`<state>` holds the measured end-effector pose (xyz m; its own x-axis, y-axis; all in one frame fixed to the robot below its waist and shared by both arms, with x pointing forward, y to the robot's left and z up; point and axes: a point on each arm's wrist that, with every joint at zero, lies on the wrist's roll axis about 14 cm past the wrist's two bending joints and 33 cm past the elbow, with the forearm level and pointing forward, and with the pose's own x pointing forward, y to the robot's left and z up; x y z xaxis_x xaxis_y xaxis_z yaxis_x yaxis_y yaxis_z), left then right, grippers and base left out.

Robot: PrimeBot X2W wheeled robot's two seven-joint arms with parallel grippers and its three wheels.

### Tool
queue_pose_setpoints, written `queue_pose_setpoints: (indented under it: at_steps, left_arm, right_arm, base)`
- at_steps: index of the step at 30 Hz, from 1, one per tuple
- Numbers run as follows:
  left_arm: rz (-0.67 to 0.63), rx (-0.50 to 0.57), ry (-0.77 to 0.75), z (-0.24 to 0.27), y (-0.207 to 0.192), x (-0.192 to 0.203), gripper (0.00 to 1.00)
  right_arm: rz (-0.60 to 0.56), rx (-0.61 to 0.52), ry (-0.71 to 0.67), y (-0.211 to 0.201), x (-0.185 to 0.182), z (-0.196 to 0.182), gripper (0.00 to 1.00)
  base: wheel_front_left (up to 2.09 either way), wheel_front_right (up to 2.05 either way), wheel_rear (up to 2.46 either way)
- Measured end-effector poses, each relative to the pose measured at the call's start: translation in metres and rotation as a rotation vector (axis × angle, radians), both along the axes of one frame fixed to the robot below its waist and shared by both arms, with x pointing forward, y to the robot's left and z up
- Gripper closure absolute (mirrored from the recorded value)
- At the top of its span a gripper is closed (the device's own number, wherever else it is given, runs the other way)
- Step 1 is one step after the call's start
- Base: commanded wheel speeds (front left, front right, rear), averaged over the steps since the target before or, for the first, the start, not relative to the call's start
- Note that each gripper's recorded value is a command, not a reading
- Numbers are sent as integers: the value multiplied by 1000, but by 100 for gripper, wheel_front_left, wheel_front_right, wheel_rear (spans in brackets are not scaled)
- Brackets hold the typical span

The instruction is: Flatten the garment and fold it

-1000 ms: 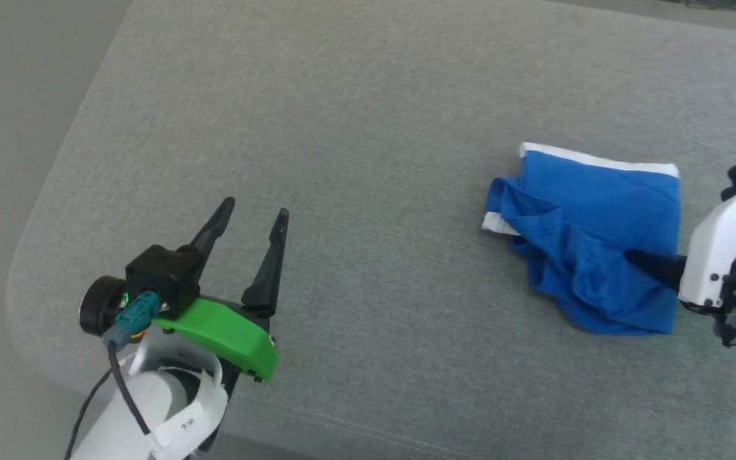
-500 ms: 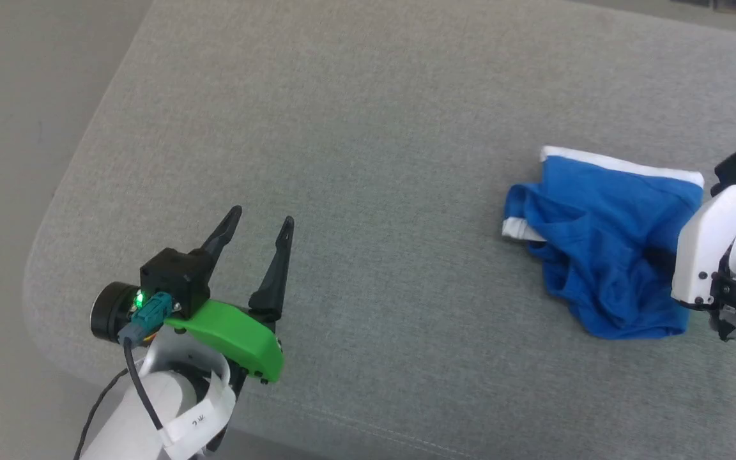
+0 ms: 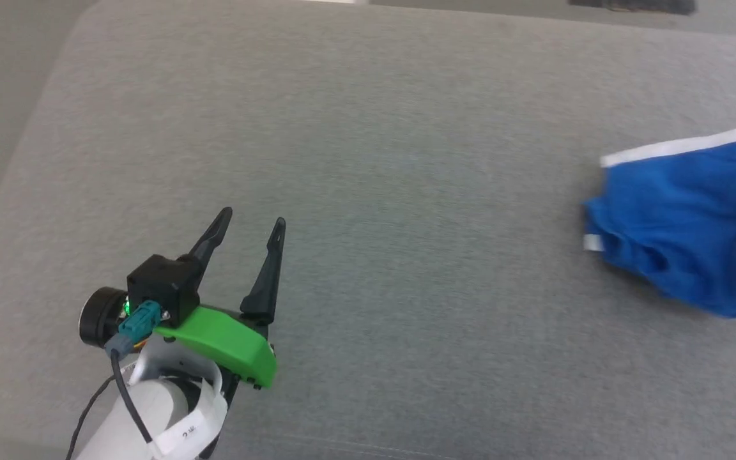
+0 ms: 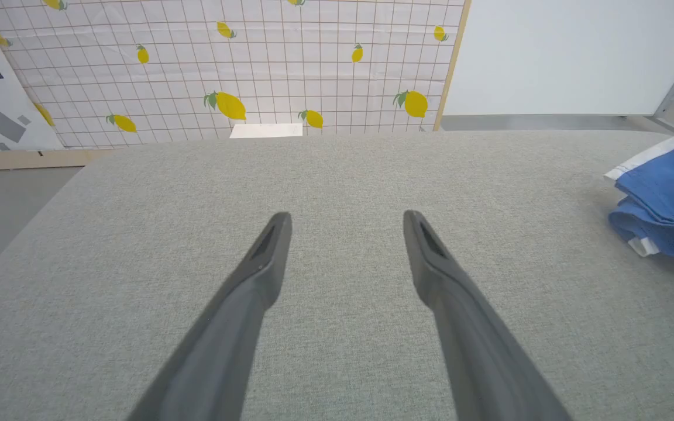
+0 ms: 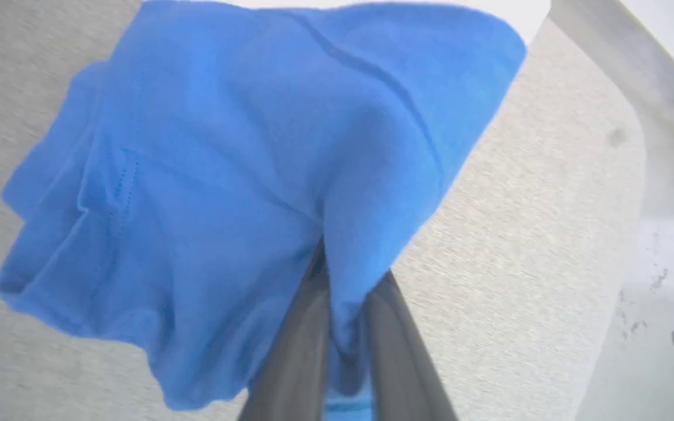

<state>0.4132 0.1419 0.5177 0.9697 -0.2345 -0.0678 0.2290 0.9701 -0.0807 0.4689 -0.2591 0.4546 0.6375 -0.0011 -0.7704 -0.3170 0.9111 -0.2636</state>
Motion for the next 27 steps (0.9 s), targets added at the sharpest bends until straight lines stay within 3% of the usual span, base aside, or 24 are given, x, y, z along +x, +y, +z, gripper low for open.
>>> queue_pose_setpoints:
  at_steps: [9,15,21,27]
  left_arm:
    - [-87,-30,11,-12,-27,25,0]
    - [-107,-38,53,-35,-32,40,0]
    - [-110,-31,97,-59,-30,50,0]
    - [-110,-19,145,-80,-25,53,0]
  right_arm:
    - [-148,-226,-16,-125,-10,7,100]
    - [-275,-351,41,-199,-28,-14,100]
    - [-334,-448,39,-244,-32,-26,100]
    - [-347,-503,20,-259,-21,-38,100]
  base:
    - [0,0,0]
    - [0,0,0]
    - [0,0,0]
    - [0,0,0]
